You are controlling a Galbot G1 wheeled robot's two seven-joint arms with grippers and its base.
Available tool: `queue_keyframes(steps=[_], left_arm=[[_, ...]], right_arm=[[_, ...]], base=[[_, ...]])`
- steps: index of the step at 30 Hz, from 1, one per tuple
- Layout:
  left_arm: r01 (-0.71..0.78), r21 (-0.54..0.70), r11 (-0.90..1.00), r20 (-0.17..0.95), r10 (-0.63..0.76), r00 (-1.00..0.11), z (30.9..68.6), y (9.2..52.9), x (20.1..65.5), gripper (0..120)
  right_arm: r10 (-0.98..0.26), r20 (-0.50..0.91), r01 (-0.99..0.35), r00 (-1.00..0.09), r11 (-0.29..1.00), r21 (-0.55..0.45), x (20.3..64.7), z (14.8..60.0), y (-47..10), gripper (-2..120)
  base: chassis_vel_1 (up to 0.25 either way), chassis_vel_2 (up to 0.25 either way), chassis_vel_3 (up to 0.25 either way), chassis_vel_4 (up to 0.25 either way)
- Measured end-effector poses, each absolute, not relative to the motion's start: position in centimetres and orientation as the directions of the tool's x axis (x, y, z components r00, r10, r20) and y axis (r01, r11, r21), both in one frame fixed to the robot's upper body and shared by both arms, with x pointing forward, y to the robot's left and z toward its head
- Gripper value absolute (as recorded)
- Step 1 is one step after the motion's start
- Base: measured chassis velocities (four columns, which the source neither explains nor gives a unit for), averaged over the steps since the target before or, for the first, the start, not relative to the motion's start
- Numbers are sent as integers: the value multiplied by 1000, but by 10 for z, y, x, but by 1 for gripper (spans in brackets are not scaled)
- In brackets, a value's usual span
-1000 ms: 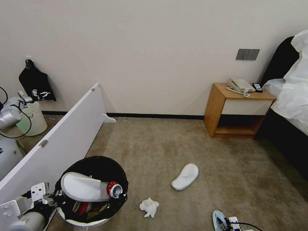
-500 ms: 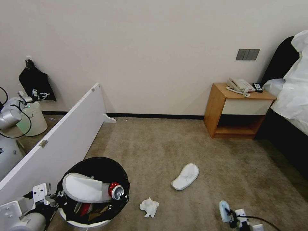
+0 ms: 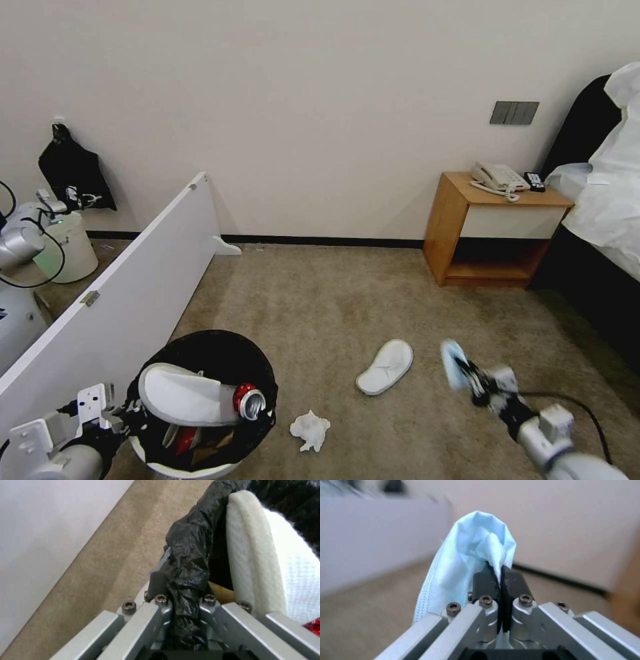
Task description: Pick up the trash bin, then pick up the garbage from the floor and place it into the trash bin.
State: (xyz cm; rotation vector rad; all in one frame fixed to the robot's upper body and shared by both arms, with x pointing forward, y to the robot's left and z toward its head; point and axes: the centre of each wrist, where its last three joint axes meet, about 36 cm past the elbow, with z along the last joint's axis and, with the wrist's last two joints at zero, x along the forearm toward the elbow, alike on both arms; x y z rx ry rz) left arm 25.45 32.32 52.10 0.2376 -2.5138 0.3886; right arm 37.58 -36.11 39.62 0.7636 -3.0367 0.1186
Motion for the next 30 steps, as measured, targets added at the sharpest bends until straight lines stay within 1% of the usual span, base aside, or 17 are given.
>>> queue_keyframes(steps=[2, 3, 4, 6, 8, 9, 11, 12, 14, 15, 17, 18, 20, 24, 30], left_arm=[[-248, -228, 942, 574, -76, -816, 524, 322, 252, 2], [-248, -228, 942, 574, -76, -816, 524, 322, 252, 2], [-245, -229, 942, 574, -72, -815, 525, 321, 251, 2], [-244, -229, 942, 575, -72, -815, 525, 320, 251, 2], [-240, -230, 943, 579, -65, -812, 525, 317, 248, 2], [-240, -230, 943, 579, -65, -812, 525, 317, 248, 2], [-235, -229, 945, 583, -60, -811, 525, 315, 247, 2], [-235, -229, 945, 583, -60, -811, 525, 315, 247, 2], [-233, -227, 946, 583, -59, -810, 526, 314, 246, 2], [-233, -227, 946, 583, -59, -810, 526, 314, 246, 2], [-233, -225, 946, 583, -61, -810, 526, 314, 246, 2], [-233, -225, 946, 583, -61, -810, 526, 314, 246, 2], [-234, -222, 947, 581, -65, -812, 528, 315, 245, 2], [-234, -219, 947, 580, -66, -812, 529, 315, 244, 2], [-229, -219, 948, 578, -63, -814, 530, 315, 245, 2]], right_arm=[[-581, -67, -579, -811, 814, -49, 398, 426, -334, 0], [-581, -67, -579, -811, 814, -49, 398, 426, -334, 0], [-629, -112, -629, -769, 776, -40, 409, 441, -319, 0], [-639, -121, -640, -760, 768, -37, 411, 444, -315, 0], [-733, -197, -747, -652, 664, 2, 431, 470, -277, 0], [-733, -197, -747, -652, 664, 2, 431, 470, -277, 0], [-810, -258, -839, -527, 544, 4, 450, 495, -235, 0], [-810, -258, -839, -527, 544, 4, 450, 495, -235, 0], [-849, -297, -887, -436, 461, -14, 466, 513, -203, 0], [-849, -297, -887, -436, 461, -14, 466, 513, -203, 0], [-884, -313, -929, -348, 370, -13, 476, 524, -166, 0], [-884, -313, -929, -348, 370, -13, 476, 524, -166, 0], [-910, -301, -953, -284, 301, -13, 480, 527, -139, 0], [-927, -276, -964, -253, 266, -10, 479, 526, -127, 0], [-962, -206, -984, -179, 176, 34, 464, 520, -97, 0]], base=[[0, 0, 0, 0], [0, 0, 0, 0], [0, 0, 0, 0], [0, 0, 0, 0], [0, 0, 0, 0], [0, 0, 0, 0], [0, 0, 0, 0], [0, 0, 0, 0], [0, 0, 0, 0], [0, 0, 0, 0], [0, 0, 0, 0], [0, 0, 0, 0], [0, 0, 0, 0], [0, 0, 0, 0], [0, 0, 0, 0]])
